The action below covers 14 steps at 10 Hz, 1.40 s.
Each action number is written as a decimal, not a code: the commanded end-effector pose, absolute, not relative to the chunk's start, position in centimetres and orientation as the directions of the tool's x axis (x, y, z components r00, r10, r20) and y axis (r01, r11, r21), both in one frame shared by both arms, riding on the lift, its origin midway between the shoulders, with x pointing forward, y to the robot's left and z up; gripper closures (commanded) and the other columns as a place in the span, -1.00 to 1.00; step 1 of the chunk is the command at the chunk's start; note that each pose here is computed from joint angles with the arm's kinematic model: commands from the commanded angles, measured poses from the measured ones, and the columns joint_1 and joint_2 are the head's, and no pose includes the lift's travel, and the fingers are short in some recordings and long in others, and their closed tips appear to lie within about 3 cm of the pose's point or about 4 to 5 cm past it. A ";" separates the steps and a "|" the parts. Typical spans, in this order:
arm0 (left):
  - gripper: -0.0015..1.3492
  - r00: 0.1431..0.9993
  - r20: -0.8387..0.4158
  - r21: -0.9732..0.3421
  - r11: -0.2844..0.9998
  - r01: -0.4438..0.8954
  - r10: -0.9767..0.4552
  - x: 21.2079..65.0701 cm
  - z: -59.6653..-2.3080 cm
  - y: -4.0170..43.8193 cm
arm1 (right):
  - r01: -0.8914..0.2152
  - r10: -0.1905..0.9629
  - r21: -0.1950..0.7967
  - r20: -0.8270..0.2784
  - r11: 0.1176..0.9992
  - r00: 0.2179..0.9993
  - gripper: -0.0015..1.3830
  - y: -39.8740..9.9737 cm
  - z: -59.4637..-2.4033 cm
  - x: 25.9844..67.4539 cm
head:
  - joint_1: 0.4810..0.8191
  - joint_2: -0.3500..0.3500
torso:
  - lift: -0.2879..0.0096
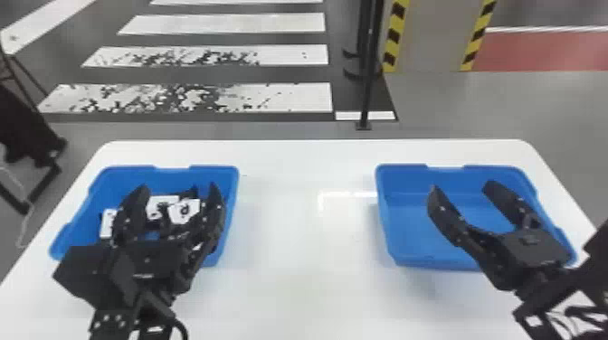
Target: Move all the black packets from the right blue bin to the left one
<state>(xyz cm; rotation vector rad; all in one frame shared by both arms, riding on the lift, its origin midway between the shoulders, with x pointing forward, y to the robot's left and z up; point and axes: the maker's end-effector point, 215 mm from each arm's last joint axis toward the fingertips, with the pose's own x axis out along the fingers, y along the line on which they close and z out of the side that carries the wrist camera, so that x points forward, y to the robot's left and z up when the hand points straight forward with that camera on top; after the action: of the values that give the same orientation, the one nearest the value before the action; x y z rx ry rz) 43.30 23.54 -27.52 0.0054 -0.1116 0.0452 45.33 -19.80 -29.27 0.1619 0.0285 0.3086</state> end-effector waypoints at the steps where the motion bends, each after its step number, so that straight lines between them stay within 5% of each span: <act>1: -0.74 0.992 0.124 -0.003 0.999 -0.036 0.036 43.0 -26.9 23.1 | -0.302 0.306 0.168 0.001 0.938 0.952 -0.74 -19.7 -29.1 45.3 | 0.27 0.14 | -0.20; 14: -0.74 0.990 0.138 -0.028 0.999 -0.024 0.028 42.8 -26.3 22.6 | -0.305 0.304 0.153 0.029 0.940 0.952 -0.74 -19.1 -28.2 45.2 | 0.27 0.13 | -0.20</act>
<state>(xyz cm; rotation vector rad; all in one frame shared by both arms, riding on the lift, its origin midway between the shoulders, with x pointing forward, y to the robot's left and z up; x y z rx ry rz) 42.85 22.71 -26.25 -0.0253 -0.1384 0.0275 45.18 -19.15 -28.29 0.1571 -0.0036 0.3101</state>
